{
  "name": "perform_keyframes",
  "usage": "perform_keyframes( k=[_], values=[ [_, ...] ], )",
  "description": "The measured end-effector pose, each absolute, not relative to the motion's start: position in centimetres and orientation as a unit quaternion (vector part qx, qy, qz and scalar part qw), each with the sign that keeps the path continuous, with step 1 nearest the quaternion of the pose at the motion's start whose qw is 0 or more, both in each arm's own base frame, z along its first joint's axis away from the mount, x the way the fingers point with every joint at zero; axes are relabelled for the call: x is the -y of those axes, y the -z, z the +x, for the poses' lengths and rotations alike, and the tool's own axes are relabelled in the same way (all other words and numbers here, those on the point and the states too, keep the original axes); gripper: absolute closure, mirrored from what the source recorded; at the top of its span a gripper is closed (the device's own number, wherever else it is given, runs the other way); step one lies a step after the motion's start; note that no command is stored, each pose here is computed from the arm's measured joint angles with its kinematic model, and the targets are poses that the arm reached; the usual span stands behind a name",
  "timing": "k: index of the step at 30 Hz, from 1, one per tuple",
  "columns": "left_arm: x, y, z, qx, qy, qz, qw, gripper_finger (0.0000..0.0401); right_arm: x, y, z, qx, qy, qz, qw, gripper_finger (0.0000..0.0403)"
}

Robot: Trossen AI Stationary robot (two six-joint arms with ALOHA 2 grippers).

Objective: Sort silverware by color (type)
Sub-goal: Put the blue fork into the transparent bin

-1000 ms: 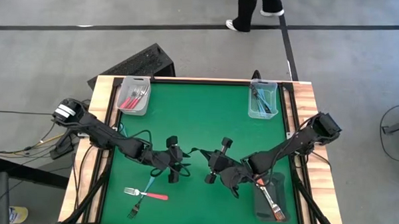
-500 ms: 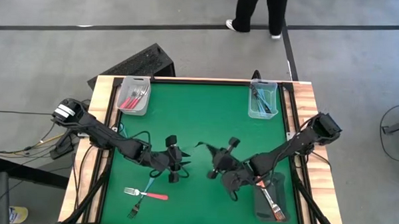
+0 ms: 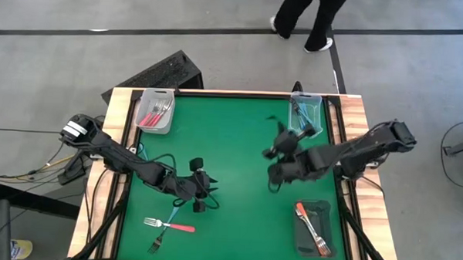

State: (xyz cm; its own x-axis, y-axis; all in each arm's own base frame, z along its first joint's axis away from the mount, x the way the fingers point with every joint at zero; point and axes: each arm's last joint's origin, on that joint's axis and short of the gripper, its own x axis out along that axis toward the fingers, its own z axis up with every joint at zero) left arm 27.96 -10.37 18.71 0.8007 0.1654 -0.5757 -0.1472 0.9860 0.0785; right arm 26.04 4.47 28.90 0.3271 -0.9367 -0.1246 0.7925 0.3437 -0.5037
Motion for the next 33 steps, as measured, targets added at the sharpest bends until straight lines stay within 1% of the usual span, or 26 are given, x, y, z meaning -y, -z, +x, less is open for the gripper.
perform_keyframes(
  k=[5,10,13,18,20,22,27,33],
  values=[
    [10.1,-18.2,27.5,-0.332,-0.097,0.026,0.938,0.0305,0.6,-29.9,22.4,-0.285,0.594,-0.161,0.735,0.0391],
    [9.9,-18.2,27.5,-0.327,-0.131,0.038,0.935,0.0305,4.1,-30.7,19.2,-0.327,0.652,-0.117,0.674,0.0391],
    [9.6,-18.3,27.6,-0.322,-0.141,0.04,0.935,0.0305,5.4,-30.8,18.4,-0.334,0.677,-0.101,0.648,0.0391],
    [9.2,-18.2,27.7,-0.325,-0.148,0.041,0.933,0.0305,6.7,-30.4,18.3,-0.358,0.69,-0.077,0.624,0.0391],
    [9.2,-18.2,27.7,-0.325,-0.148,0.041,0.933,0.0305,7.0,-29.9,18.6,-0.382,0.684,-0.069,0.617,0.0391],
    [9.2,-18.2,27.7,-0.325,-0.148,0.041,0.933,0.0305,7.3,-29.4,18.9,-0.424,0.667,-0.068,0.609,0.0391],
    [9.1,-18.2,27.7,-0.327,-0.149,0.042,0.932,0.0305,7.9,-28.4,19.2,-0.531,0.598,-0.047,0.599,0.0391],
    [8.8,-18.3,27.9,-0.323,-0.154,0.038,0.933,0.0305,8.3,-28.4,19.0,-0.581,0.549,-0.041,0.6,0.0391]
  ],
)
